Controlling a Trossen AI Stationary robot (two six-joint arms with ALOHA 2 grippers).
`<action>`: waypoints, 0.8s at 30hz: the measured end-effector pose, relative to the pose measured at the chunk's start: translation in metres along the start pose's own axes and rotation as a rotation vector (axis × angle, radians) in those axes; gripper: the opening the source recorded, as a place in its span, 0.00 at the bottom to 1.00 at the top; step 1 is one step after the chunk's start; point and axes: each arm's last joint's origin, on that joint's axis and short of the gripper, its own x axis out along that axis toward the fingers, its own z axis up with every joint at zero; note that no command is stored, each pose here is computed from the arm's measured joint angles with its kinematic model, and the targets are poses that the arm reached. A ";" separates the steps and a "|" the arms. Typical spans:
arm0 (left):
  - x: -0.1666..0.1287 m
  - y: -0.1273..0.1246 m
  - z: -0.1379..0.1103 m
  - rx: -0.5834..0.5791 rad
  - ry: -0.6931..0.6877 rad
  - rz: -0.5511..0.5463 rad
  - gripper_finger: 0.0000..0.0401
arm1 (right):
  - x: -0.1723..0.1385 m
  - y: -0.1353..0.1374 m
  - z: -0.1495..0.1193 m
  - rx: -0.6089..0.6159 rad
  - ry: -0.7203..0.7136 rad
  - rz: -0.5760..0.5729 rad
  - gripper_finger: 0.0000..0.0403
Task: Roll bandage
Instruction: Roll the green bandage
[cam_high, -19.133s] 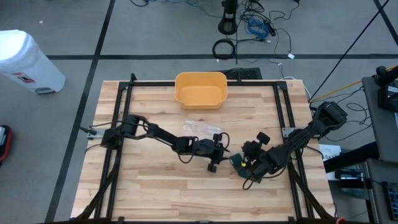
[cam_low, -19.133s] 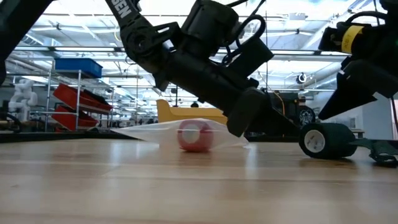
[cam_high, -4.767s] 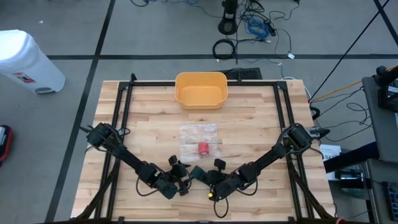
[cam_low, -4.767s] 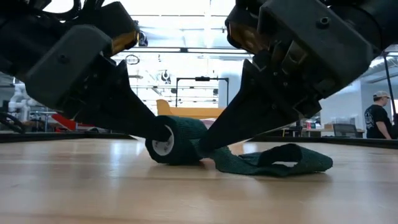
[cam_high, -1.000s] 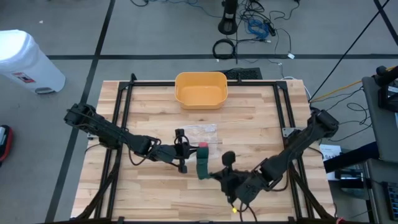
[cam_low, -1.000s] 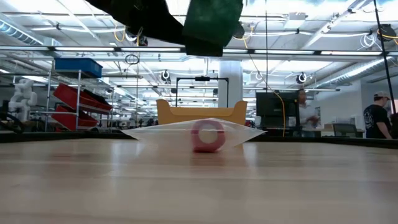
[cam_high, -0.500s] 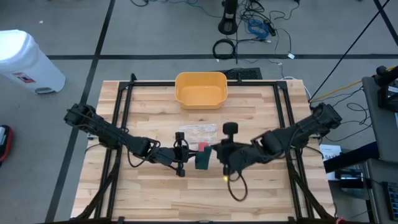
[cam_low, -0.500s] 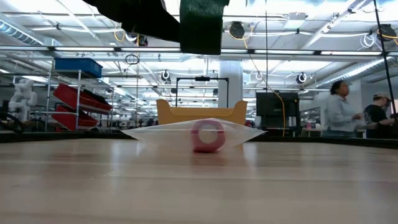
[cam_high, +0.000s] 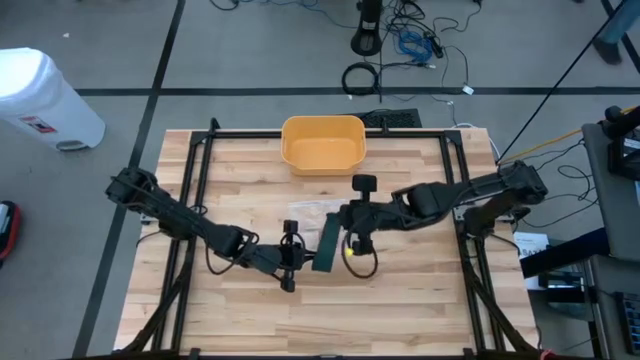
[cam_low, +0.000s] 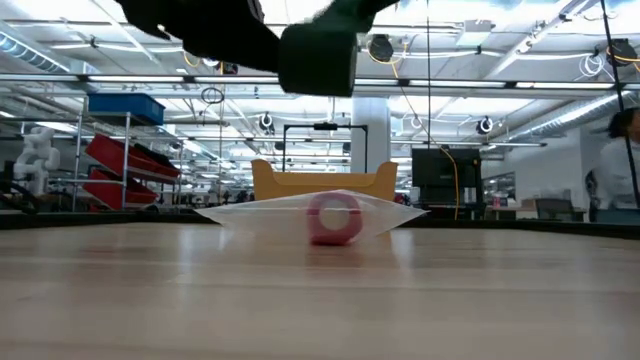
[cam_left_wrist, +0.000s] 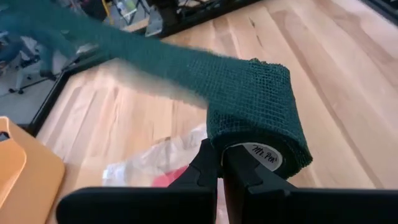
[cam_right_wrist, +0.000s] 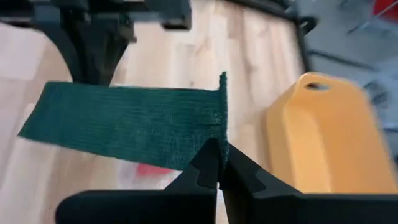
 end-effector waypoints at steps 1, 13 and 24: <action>0.000 -0.001 0.000 0.000 -0.005 -0.005 0.00 | 0.002 -0.002 -0.001 0.014 0.010 0.026 0.00; -0.006 -0.010 0.009 0.035 -0.087 -0.023 0.00 | 0.009 -0.004 -0.004 0.073 0.056 0.131 0.14; -0.007 -0.011 0.012 0.022 -0.113 -0.023 0.00 | 0.010 0.003 -0.012 0.015 0.081 0.001 0.43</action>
